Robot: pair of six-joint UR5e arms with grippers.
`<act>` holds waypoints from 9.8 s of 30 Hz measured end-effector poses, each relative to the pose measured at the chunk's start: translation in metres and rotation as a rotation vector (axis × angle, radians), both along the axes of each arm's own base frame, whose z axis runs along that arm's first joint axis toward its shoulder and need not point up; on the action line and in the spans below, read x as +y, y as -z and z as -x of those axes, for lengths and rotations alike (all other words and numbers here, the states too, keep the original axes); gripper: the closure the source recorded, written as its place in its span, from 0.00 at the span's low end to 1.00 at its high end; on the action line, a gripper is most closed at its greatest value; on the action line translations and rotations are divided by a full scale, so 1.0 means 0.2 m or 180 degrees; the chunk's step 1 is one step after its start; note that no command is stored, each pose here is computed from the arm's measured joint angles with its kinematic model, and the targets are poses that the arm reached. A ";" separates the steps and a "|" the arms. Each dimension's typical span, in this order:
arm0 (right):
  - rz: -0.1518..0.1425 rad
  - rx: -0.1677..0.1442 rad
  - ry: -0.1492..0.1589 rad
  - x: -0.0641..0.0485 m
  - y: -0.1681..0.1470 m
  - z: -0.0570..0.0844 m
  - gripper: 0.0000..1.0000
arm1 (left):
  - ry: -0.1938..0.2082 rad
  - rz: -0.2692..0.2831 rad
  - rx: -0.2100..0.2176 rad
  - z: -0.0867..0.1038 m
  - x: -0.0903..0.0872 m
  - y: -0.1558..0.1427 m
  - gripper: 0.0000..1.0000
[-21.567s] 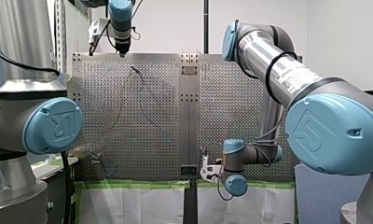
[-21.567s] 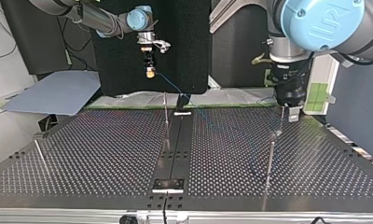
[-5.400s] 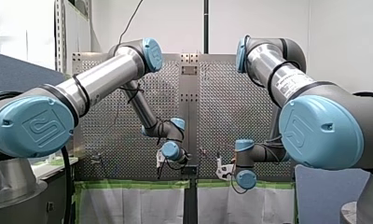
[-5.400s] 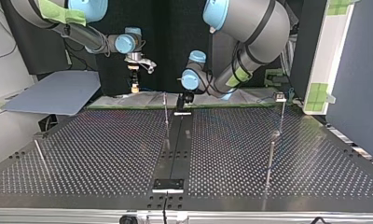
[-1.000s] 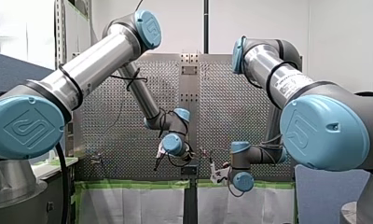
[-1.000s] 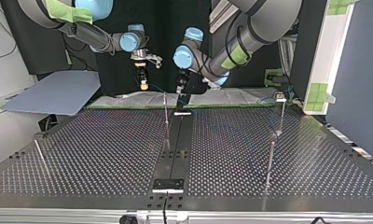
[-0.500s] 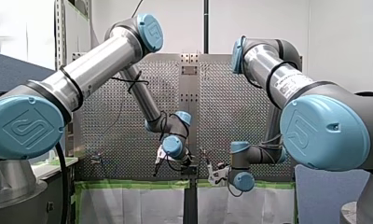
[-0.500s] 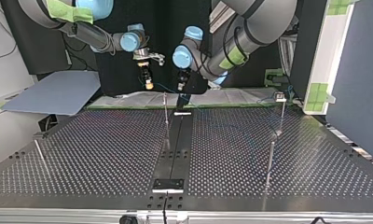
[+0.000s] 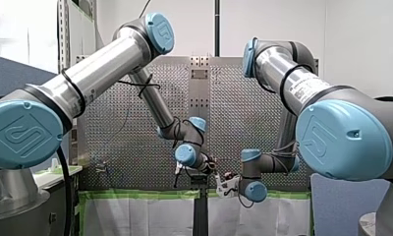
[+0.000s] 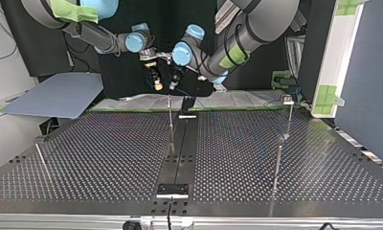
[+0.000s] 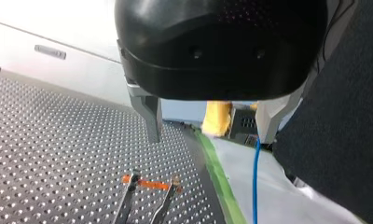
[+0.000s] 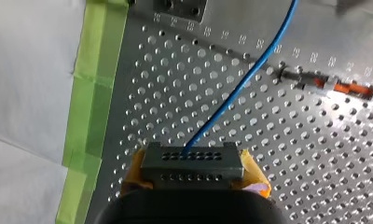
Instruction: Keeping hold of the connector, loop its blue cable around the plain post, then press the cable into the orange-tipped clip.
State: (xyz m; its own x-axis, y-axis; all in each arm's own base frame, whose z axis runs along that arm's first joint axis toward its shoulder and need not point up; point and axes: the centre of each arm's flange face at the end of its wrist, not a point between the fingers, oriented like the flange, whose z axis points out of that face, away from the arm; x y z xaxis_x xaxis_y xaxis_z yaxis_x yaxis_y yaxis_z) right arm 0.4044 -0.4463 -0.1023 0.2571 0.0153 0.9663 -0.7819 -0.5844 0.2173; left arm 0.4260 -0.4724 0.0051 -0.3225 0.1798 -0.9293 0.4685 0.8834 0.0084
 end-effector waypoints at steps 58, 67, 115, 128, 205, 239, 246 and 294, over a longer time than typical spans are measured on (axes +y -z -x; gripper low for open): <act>-0.0003 -0.0036 -0.0234 0.06 0.00 -0.07 1.00 | -0.0679 -0.0305 0.0176 -0.34 0.17 0.25 0.00; -0.0003 -0.0036 -0.0236 0.06 0.00 -0.07 1.00 | -0.0721 -0.0205 0.0223 -0.35 0.18 0.29 0.00; -0.0054 -0.0110 0.0073 -0.04 0.00 0.04 1.00 | -0.0989 -0.0337 -0.0174 -0.12 -0.05 0.22 0.98; -0.0004 -0.0142 0.0066 -0.10 -0.11 0.05 1.00 | -0.1002 -0.0051 -0.0166 -0.18 -0.04 0.21 0.98; 0.0078 -0.0612 0.0230 -0.32 -0.33 0.09 1.00 | -0.0854 0.0810 -0.0175 -0.57 0.13 0.11 0.98; 0.0004 -0.0578 0.0454 -0.52 -0.36 0.26 1.00 | -0.1057 0.0474 -0.0089 -0.76 0.19 0.14 0.91; -0.0057 -0.0545 0.0457 -0.52 -0.35 0.27 1.00 | -0.1182 0.0087 -0.0069 -0.72 0.24 0.16 0.46; -0.0177 -0.0560 0.0449 -0.48 -0.33 0.24 1.00 | -0.0344 -0.0318 -0.0081 0.08 0.10 -0.02 0.02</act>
